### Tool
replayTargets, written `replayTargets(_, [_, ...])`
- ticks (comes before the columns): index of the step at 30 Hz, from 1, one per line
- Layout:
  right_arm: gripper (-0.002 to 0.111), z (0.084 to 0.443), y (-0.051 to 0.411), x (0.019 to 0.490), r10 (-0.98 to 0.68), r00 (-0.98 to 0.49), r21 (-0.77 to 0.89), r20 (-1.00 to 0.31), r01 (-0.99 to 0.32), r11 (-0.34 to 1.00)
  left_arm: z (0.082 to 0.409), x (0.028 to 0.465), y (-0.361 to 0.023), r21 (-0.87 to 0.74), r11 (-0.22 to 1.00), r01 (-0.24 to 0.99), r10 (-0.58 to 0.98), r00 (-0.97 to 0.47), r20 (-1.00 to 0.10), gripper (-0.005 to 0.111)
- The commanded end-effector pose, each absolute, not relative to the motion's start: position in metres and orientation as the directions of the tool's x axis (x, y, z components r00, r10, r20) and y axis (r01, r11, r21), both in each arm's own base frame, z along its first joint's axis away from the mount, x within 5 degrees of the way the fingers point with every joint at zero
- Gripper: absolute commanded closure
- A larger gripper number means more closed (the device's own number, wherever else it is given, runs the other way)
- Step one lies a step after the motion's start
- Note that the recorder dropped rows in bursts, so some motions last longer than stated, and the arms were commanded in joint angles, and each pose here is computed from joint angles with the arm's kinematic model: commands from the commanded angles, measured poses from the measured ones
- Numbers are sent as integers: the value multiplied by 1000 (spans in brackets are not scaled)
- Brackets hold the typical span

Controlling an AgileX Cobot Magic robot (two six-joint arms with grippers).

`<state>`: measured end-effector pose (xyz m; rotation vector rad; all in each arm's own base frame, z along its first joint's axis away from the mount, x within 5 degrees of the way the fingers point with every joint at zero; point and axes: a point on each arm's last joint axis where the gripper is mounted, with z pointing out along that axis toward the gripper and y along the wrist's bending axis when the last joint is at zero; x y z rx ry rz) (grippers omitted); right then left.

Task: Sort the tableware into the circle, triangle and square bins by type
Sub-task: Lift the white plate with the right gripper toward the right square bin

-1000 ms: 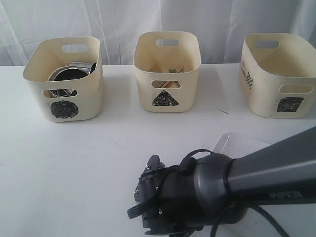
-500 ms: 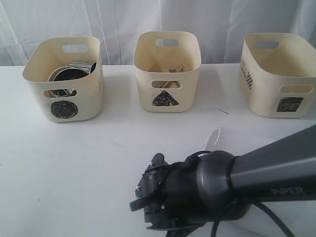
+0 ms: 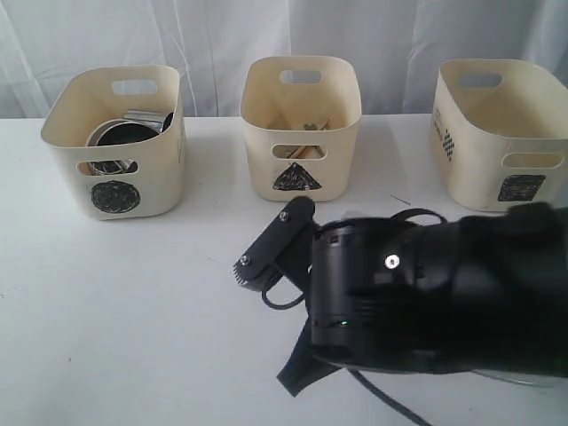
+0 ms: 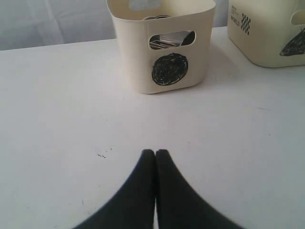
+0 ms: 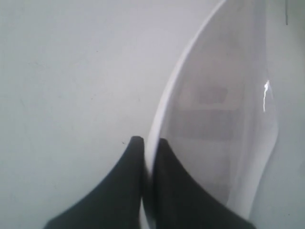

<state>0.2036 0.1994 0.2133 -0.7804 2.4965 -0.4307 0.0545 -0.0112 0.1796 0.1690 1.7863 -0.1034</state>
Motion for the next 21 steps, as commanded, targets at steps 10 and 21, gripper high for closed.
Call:
replayTargets(10, [108,284,162,173,-441,-730,-287,-523,-336,897,179,54,-11,10,986,165,46,-215,-976,107])
replayTargets(21, [108,314,143,155,-373,-707,-204,-601,-316,927,179,54,-11,11,986,166,47,-214,-976,107])
